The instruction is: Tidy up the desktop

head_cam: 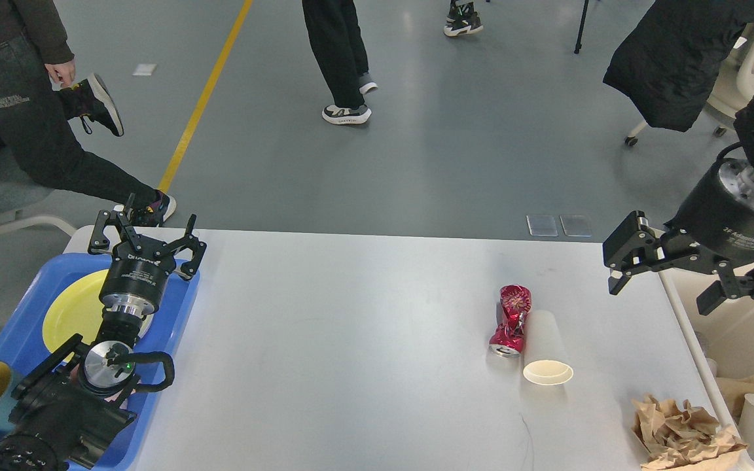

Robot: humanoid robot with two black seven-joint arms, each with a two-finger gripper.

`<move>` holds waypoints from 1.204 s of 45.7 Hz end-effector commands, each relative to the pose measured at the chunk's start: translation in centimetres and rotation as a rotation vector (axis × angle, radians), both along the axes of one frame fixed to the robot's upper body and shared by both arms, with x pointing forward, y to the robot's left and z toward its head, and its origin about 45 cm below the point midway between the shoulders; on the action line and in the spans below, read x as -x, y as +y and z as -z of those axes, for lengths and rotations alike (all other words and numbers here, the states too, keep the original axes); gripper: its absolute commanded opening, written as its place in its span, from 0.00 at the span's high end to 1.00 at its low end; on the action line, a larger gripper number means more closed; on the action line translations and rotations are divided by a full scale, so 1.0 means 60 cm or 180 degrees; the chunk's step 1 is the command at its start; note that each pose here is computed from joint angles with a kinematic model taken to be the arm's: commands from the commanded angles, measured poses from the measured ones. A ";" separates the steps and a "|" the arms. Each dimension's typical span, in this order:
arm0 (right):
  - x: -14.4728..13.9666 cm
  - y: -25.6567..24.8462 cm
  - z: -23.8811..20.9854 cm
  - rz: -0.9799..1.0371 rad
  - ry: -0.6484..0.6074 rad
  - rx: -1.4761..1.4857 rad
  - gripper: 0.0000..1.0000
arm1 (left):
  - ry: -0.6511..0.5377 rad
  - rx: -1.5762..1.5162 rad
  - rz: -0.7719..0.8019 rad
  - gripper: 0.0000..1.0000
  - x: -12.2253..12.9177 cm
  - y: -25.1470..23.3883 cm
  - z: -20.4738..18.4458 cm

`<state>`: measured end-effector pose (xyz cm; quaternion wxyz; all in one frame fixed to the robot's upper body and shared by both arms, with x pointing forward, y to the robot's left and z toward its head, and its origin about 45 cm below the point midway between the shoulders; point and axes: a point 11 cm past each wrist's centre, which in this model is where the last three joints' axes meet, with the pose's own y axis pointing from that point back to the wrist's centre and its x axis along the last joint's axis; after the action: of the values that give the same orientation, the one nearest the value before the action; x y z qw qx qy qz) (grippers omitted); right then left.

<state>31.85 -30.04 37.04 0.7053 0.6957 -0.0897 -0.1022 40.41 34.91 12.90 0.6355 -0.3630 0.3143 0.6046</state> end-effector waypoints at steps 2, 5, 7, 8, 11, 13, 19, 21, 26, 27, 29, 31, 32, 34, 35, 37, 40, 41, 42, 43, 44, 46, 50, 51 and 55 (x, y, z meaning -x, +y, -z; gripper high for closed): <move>-0.005 -0.009 0.004 0.0187 -0.0119 -0.0093 0.01 | -0.0004 0.0001 0.0002 0.04 0.000 0.000 0.000; -0.006 -0.009 0.005 0.0220 -0.0161 -0.0185 0.01 | 0.0000 0.0000 0.0000 0.04 0.000 0.000 0.000; -0.006 -0.012 0.005 0.0242 -0.0168 -0.0187 0.01 | 0.0000 0.0000 0.0000 0.04 0.000 0.000 0.000; -0.005 -0.014 0.006 0.0251 -0.0161 -0.0180 0.01 | -0.0004 0.0001 0.0002 0.04 0.000 0.000 0.000; -0.003 -0.021 0.011 0.0271 -0.0133 -0.0155 0.02 | 0.0000 0.0000 0.0000 0.04 0.000 0.000 0.000; 0.001 -0.029 0.021 0.0303 -0.0094 -0.0136 0.03 | 0.0000 0.0000 0.0000 0.04 0.000 0.000 0.000; 0.027 -0.075 0.091 0.0599 0.0118 -0.0160 0.04 | 0.0000 0.0000 0.0000 0.04 0.000 0.000 0.000; 0.037 -0.095 0.115 0.0736 0.0140 -0.0166 0.04 | -0.0004 0.0001 0.0002 0.04 0.000 0.000 0.000; 0.073 -0.160 0.167 0.1129 0.0118 -0.0186 0.04 | -0.0004 0.0001 0.0002 0.04 0.000 0.000 0.000; 0.081 -0.172 0.175 0.1202 0.0111 -0.0186 0.04 | 0.0000 0.0000 0.0000 0.04 0.000 0.000 0.000; 0.096 -0.191 0.187 0.1335 0.0108 -0.0193 0.04 | -0.0004 0.0001 0.0002 0.04 0.000 0.000 0.000; 0.112 -0.208 0.198 0.1475 0.0121 -0.0212 0.04 | 0.0000 0.0000 0.0000 0.04 0.000 0.000 0.000; 0.118 -0.215 0.203 0.1536 0.0115 -0.0222 0.04 | -0.0004 0.0001 0.0002 0.04 0.000 0.000 0.000; 0.130 -0.230 0.209 0.1666 0.0101 -0.0242 0.04 | -0.0004 0.0001 0.0002 0.04 0.000 0.000 0.000; 0.136 -0.237 0.212 0.1728 0.0092 -0.0252 0.04 | -0.0004 0.0001 0.0002 0.04 0.000 0.000 0.000; 0.145 -0.249 0.218 0.1835 0.0083 -0.0274 0.04 | -0.0004 0.0001 0.0002 0.04 0.000 0.000 0.000; 0.162 -0.260 0.238 0.1972 0.0100 -0.0267 0.04 | -0.0004 0.0001 0.0002 0.04 0.000 0.000 0.000; 0.165 -0.263 0.246 0.2015 0.0088 -0.0259 0.04 | 0.0000 0.0000 0.0000 0.04 0.000 0.000 0.000; 0.167 -0.263 0.256 0.2053 0.0070 -0.0253 0.04 | 0.0000 0.0000 0.0000 0.04 0.000 0.000 0.000; 0.170 -0.261 0.266 0.2086 0.0069 -0.0250 0.04 | -0.0004 0.0001 0.0002 0.04 0.000 0.000 0.000; 0.173 -0.261 0.279 0.2116 0.0068 -0.0227 0.03 | -0.0004 0.0001 0.0002 0.04 0.000 0.000 0.000; 0.183 -0.257 0.303 0.2160 0.0092 -0.0202 0.03 | -0.0004 0.0001 0.0002 0.04 0.000 0.000 0.000; 0.188 -0.245 0.340 0.2228 0.0050 -0.0217 0.03 | 0.0000 0.0000 0.0000 0.04 0.000 0.000 0.000; 0.189 -0.243 0.349 0.2245 0.0040 -0.0222 0.03 | -0.0004 0.0001 0.0002 0.04 0.000 0.000 0.000; 0.192 -0.234 0.379 0.2312 0.0026 -0.0257 0.03 | -0.0004 0.0001 0.0002 0.04 0.000 0.000 0.000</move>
<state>20.58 -44.75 16.63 0.6046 0.6455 -0.3128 -0.3464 40.41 34.91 12.91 0.6359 -0.3633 0.3141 0.6042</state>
